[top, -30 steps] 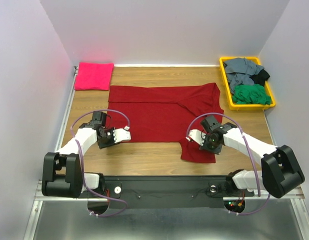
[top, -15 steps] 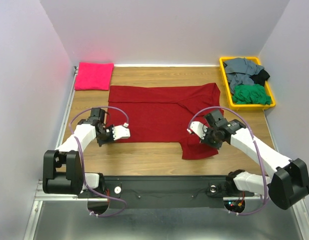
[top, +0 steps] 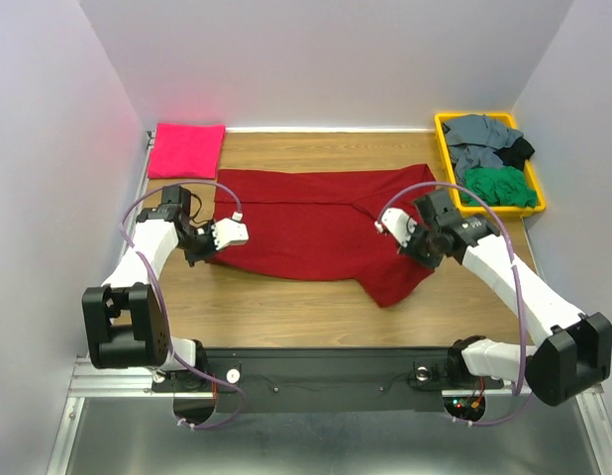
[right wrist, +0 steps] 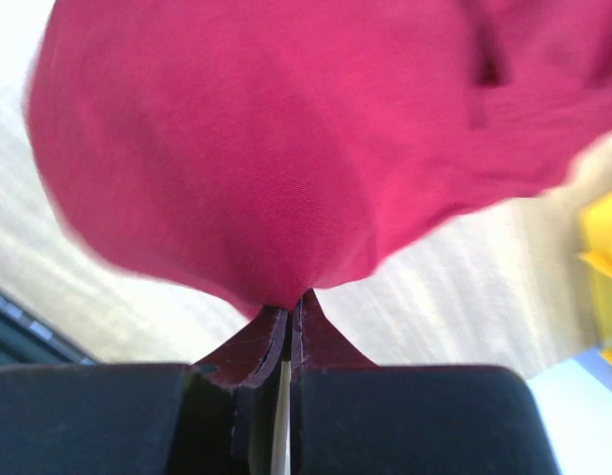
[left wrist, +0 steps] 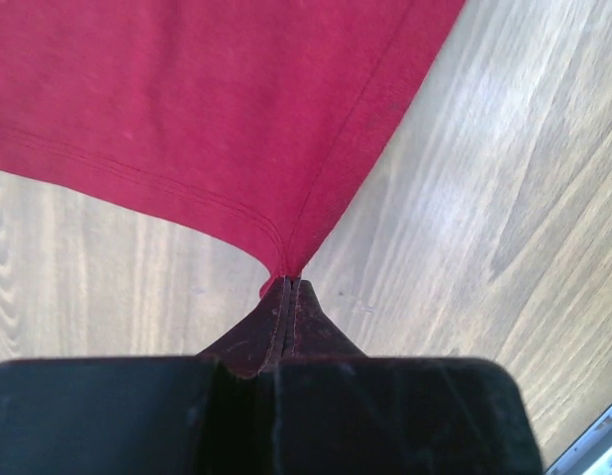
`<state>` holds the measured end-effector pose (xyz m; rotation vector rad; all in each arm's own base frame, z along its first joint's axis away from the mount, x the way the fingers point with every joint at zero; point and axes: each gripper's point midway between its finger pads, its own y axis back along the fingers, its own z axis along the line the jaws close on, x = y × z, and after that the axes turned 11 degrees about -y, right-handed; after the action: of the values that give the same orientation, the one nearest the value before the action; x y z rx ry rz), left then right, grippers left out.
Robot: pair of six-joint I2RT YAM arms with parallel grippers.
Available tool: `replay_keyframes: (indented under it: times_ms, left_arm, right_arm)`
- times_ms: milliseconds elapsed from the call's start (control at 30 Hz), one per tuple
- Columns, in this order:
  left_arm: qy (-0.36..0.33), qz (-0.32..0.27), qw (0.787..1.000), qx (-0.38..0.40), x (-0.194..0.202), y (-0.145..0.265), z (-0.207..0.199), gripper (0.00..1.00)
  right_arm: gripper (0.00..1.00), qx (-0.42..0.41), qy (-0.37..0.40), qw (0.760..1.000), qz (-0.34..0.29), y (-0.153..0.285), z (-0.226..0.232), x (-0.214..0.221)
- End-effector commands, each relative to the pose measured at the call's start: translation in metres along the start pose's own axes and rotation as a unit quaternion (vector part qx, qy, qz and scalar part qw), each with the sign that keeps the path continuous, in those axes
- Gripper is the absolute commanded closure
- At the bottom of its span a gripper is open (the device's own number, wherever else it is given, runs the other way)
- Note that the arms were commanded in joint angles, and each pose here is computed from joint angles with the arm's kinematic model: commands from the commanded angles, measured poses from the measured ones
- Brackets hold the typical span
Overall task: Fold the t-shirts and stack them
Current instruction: Fold the tshirt
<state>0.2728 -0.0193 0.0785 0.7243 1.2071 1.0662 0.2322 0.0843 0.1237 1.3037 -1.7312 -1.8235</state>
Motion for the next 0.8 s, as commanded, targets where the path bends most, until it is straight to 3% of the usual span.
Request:
replay_keyframes:
  times_ms: [0, 767]
  left_arm:
    - [0.011, -0.035, 0.999, 0.001, -0.015, 0.009, 0.013, 1.0]
    - [0.066, -0.066, 0.992, -0.082, -0.021, 0.011, 0.133, 1.0]
  right_arm:
    - [0.99, 0.015, -0.014, 0.999, -0.04, 0.014, -0.023, -0.028]
    - [0.99, 0.038, -0.042, 0.995, -0.084, 0.005, -0.132, -0.107]
